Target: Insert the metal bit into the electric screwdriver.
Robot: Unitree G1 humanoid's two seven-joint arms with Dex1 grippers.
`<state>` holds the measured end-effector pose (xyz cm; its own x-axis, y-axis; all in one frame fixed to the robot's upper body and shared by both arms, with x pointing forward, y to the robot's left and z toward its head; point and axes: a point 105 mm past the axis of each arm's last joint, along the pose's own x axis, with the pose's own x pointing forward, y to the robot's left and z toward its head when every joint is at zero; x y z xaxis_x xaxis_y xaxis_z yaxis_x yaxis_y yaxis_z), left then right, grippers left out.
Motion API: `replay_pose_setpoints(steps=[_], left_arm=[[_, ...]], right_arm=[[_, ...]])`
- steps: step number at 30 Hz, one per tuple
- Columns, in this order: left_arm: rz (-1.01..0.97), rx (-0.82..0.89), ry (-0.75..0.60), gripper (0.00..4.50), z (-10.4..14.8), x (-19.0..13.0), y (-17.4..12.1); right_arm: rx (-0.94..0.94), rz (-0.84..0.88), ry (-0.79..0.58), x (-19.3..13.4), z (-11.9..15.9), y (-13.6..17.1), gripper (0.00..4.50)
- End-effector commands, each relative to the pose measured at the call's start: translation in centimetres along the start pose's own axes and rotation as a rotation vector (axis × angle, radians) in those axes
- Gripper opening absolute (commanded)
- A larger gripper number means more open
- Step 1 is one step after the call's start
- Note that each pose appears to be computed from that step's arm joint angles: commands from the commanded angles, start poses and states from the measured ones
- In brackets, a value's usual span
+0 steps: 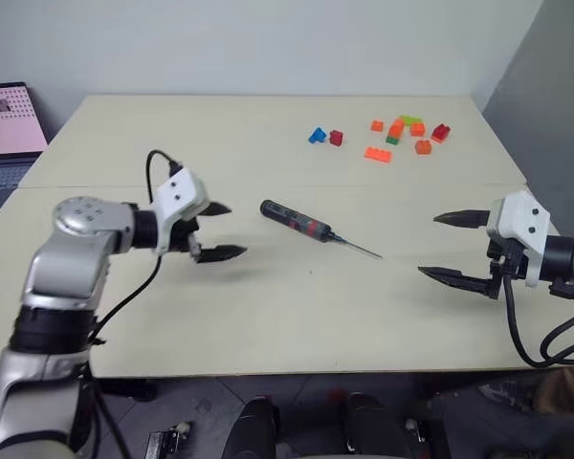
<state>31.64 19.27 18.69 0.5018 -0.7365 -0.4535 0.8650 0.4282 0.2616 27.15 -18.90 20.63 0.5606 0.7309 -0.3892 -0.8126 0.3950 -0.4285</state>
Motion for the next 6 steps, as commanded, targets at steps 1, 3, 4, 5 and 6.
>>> replay_pose_setpoints(steps=[1, 3, 4, 5, 6], left_arm=[[0.058, -0.015, -0.053, 4.49, 1.1, -1.0, -0.2], [0.086, -0.024, -0.036, 4.49, 0.2, -1.0, -0.2], [0.102, -0.029, -0.029, 4.49, -0.1, -1.0, -0.1], [0.114, -0.032, -0.025, 4.49, -0.4, -1.0, 0.0], [0.12, -0.034, -0.024, 4.49, -0.4, -0.9, 0.0]], right_arm=[[-0.058, 0.008, -0.018, -0.1, 0.8, -0.6, 4.5], [-0.058, 0.008, -0.014, 0.1, 0.5, -0.8, 4.5], [-0.062, 0.007, -0.006, 0.1, 0.2, -1.0, 4.5], [-0.066, 0.008, 0.0, 0.2, 0.0, -1.1, 4.5], [-0.069, 0.008, 0.003, 0.2, -0.1, -1.1, 4.5]])
